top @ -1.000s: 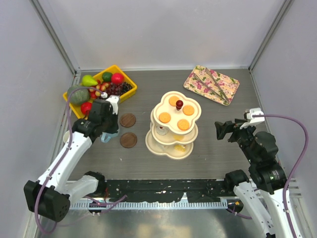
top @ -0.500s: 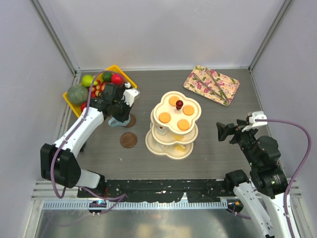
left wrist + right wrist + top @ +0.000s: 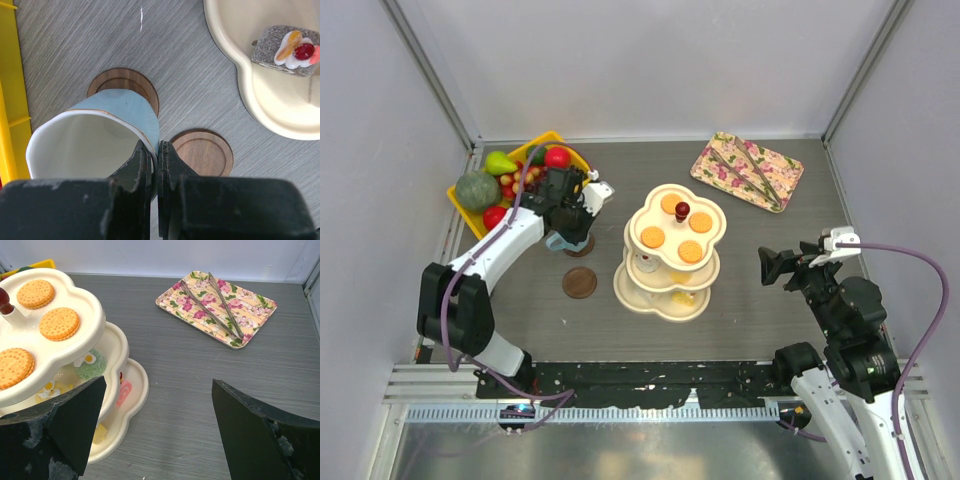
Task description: Serve the afternoon tea
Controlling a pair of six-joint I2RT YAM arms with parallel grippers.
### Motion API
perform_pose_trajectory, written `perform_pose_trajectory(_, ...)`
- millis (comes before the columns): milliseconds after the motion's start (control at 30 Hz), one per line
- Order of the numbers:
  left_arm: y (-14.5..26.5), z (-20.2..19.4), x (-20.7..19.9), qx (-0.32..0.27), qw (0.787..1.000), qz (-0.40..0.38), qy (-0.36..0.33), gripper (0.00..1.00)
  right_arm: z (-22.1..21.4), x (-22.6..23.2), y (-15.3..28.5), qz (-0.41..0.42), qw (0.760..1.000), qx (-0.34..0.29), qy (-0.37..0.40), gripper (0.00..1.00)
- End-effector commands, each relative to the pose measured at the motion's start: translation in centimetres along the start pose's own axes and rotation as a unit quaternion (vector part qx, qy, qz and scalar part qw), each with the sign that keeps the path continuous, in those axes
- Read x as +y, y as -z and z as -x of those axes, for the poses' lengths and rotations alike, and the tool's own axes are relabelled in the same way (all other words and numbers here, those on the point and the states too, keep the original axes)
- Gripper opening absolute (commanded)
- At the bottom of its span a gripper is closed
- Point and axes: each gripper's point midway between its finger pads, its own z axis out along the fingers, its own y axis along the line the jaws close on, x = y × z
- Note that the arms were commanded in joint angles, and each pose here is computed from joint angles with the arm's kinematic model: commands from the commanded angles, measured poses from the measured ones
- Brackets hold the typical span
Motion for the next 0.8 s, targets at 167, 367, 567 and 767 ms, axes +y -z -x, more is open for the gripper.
perform_pose_trajectory(167,0.1,4.6,2.2,-0.075,0.996,0.039,-0.025,0.00,1.5,0.0,0.1,-0.001,1.000,-0.031,0.007,0.94)
perform_pose_trajectory(367,-0.4,4.1,1.9,-0.068,0.997,0.033,-0.020,0.00,1.6,-0.1,0.1,-0.002,0.999,-0.033,0.008,0.94)
perform_pose_trajectory(567,-1.0,3.2,2.0,-0.052,0.998,0.036,-0.018,0.00,1.5,0.0,0.1,0.000,0.999,-0.031,0.007,0.95)
perform_pose_trajectory(767,-0.8,2.6,1.9,-0.049,0.998,0.039,-0.014,0.00,1.4,-0.1,0.2,-0.002,0.999,-0.033,0.009,0.95)
